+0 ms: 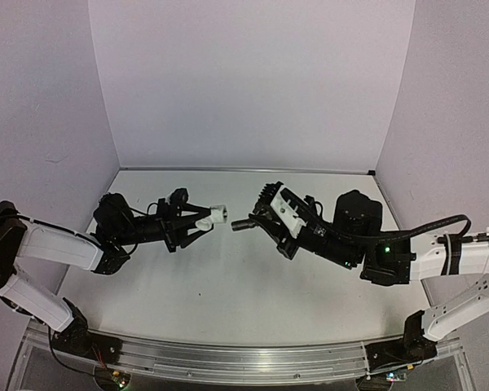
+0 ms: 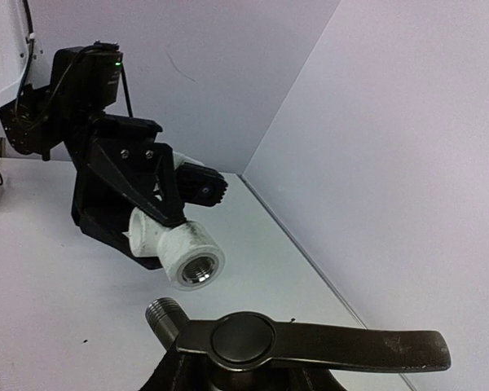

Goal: Install the water faucets

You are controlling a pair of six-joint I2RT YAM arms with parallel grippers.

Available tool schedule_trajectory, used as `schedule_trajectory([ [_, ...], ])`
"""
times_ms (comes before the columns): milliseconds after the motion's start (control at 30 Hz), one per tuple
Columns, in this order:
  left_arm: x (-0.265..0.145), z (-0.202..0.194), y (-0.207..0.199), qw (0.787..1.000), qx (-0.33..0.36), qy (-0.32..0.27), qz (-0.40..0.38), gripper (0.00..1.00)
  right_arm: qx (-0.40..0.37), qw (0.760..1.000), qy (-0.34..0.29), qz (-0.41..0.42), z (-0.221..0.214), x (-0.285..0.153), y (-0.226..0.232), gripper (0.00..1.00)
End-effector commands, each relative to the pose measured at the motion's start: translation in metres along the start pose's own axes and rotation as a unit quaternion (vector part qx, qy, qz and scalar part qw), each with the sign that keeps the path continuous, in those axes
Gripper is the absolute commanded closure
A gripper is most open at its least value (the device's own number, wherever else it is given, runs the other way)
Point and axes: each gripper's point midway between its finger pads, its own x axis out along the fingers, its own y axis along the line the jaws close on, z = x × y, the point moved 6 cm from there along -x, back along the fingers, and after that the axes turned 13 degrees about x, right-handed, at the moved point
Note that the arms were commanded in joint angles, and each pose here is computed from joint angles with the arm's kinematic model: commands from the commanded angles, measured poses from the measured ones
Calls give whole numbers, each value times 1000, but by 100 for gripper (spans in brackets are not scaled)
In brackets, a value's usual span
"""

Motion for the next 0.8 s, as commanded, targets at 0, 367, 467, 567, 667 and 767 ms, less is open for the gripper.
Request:
schedule_trajectory([
  [0, -2, 4, -20, 999, 25, -17, -41, 100, 11, 995, -80, -54, 51, 4, -17, 100],
  [367, -4, 1, -25, 998, 42, -9, -47, 100, 18, 996, -73, -44, 50, 30, -9, 100],
  [467, -5, 0, -28, 997, 49, -8, -51, 100, 23, 996, -71, -56, 46, 31, -12, 100],
  [567, -5, 0, -31, 997, 54, -7, -53, 100, 34, 995, -73, -52, 44, 30, -15, 100],
  [667, -3, -1, -33, 997, 61, 0, -57, 100, 40, 995, -72, -55, 43, 33, -17, 100],
  [767, -3, -1, -34, 996, 65, 3, -58, 100, 48, 995, -74, -50, 42, 34, -19, 100],
])
